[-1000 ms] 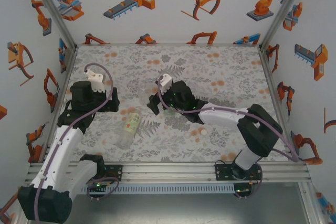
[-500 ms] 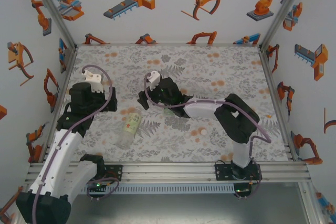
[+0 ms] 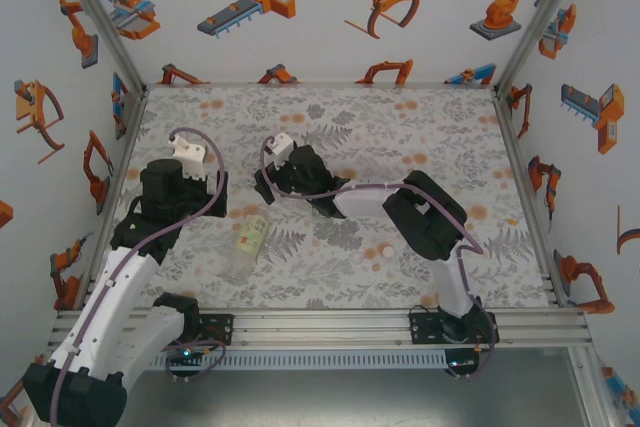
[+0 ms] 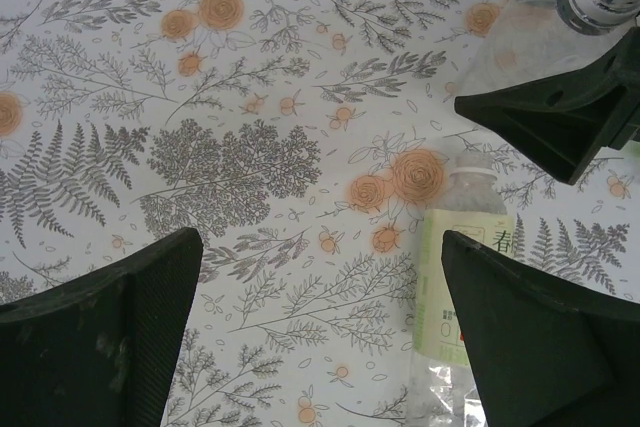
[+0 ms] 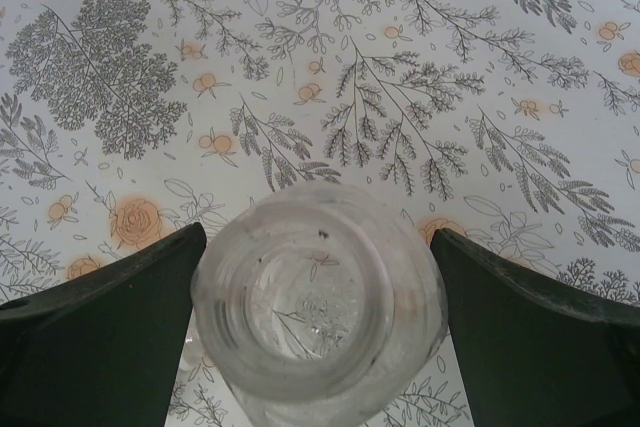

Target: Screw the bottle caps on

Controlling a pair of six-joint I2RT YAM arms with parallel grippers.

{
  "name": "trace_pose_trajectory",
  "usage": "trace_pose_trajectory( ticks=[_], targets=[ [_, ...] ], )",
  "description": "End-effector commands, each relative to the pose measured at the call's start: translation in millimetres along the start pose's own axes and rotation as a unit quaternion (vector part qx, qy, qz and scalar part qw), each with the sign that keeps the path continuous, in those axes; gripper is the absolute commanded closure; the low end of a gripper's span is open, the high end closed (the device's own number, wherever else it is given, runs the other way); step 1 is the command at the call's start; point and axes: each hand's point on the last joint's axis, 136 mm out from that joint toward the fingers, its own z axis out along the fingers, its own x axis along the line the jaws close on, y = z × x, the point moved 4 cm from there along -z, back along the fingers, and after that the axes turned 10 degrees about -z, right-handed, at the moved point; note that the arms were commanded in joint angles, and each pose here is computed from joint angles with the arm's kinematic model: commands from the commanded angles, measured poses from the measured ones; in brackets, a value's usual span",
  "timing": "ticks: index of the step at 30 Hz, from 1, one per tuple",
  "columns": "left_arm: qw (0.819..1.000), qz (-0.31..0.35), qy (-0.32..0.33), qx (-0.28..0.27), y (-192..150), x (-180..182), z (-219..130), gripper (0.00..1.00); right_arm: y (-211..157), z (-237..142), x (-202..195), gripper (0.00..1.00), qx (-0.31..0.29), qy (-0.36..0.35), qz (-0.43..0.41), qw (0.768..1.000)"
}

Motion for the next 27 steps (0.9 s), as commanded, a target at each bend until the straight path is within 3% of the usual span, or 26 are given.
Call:
trace_pose_trajectory(
  ticks=[1,16,23,27],
  targets=[
    [1.000,0.013,0.008,0.001,-2,2,-2,0.03,20,7,-4,0.18,-0.032,-0.008,0.003,0.999],
    [1.000,0.016,-0.006,0.006,-6,-3,-3,0.03,34,-5,-8,0.44,-0.023,-0.021,-0.001,1.000],
    [0.998,0.009,-0.065,-0.004,6,-18,-20,0.03,69,-47,-12,0.51,-0.022,-0.031,0.005,0.999],
    [0.993,-0.029,-0.114,0.000,21,-33,-28,0.03,88,-86,-17,0.52,-0.020,-0.054,0.031,0.998]
  ],
)
